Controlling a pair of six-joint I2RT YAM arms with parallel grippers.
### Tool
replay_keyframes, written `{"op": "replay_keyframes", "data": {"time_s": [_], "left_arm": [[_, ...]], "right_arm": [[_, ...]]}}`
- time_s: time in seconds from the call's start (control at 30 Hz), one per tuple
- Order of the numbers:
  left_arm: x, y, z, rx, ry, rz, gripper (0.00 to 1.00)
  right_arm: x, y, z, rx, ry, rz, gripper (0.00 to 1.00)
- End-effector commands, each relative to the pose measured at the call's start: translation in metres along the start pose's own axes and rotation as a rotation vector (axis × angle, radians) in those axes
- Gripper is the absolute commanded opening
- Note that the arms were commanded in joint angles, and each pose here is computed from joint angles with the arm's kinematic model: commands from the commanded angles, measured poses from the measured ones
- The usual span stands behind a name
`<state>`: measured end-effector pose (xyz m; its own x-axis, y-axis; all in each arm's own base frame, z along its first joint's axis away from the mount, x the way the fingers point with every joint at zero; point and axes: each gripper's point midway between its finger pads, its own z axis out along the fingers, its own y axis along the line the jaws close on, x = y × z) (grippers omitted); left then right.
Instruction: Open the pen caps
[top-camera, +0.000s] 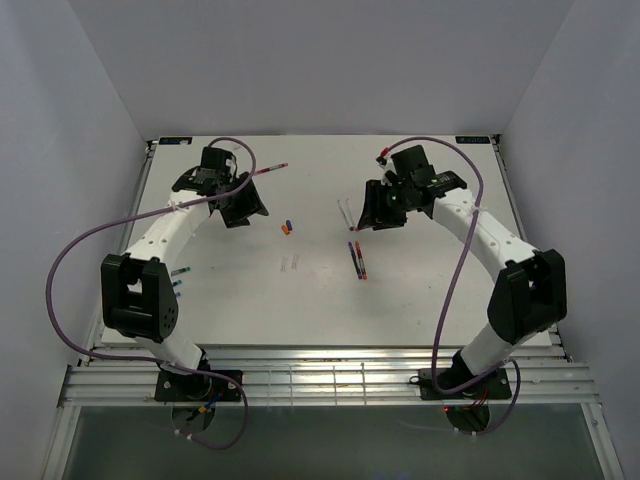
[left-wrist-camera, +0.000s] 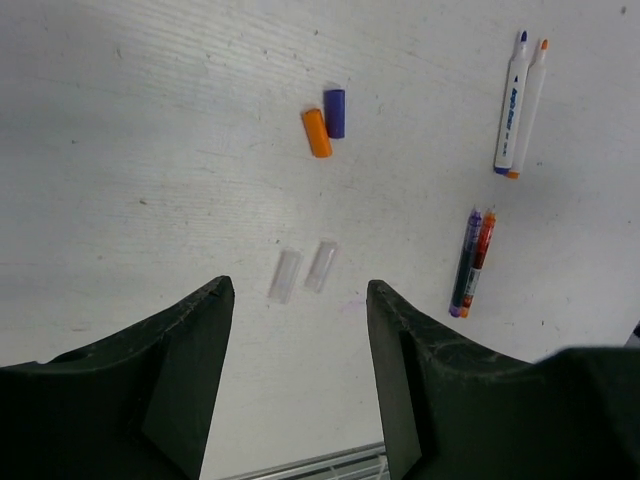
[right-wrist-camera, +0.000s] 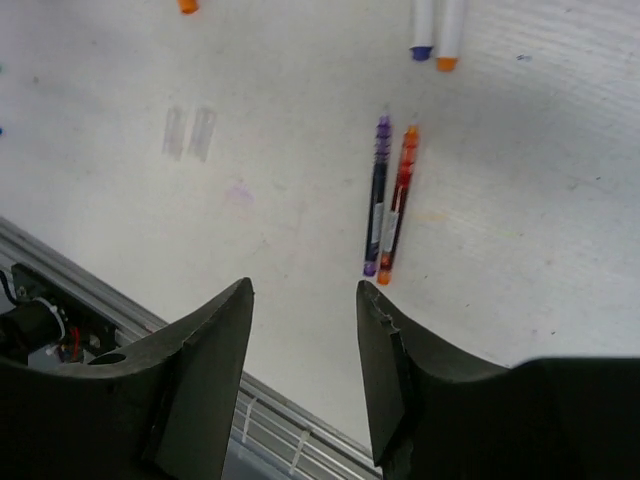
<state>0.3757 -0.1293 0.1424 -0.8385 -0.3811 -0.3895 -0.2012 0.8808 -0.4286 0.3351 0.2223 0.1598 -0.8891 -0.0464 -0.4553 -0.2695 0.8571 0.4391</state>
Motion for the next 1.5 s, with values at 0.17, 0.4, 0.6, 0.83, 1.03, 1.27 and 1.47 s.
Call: {"op": "replay_keyframes", "data": {"time_s": [0.17,0.4,0.6,0.83,1.03,1.27,1.47], "left_arm": [[-0.081,-0.013,0.005,0.056,-0.197,-0.001,0.65],[-0.131,-0.042,0.024,0.220,-0.314,0.298,0.64],[-0.156,-0.033,0.066,0.203,-0.381,0.487,0.65],[-0.188,-0.046,0.094,0.242,-0.448,0.571,0.66],[-0.221,-0.054,0.103,0.238,-0.620,0.674,0.67],[-0.227,-0.051,0.134,0.329,-0.598,0.647,0.69],[-0.223,-0.048,0.156,0.359,-0.573,0.638,0.69]], "right_arm": [[0.029,0.042,-0.073,-0.088,-0.043,-0.044,0.53],[0.052,0.041,-0.084,-0.112,-0.010,-0.058,0.54],[0.047,0.048,-0.087,-0.118,0.087,-0.065,0.54],[0.056,0.052,-0.073,-0.163,0.178,-0.038,0.54],[0.068,0.039,-0.069,-0.156,0.213,-0.002,0.53],[0.064,0.024,-0.067,-0.137,0.209,0.041,0.53],[0.064,0.020,-0.061,-0.129,0.224,0.054,0.53]]}}
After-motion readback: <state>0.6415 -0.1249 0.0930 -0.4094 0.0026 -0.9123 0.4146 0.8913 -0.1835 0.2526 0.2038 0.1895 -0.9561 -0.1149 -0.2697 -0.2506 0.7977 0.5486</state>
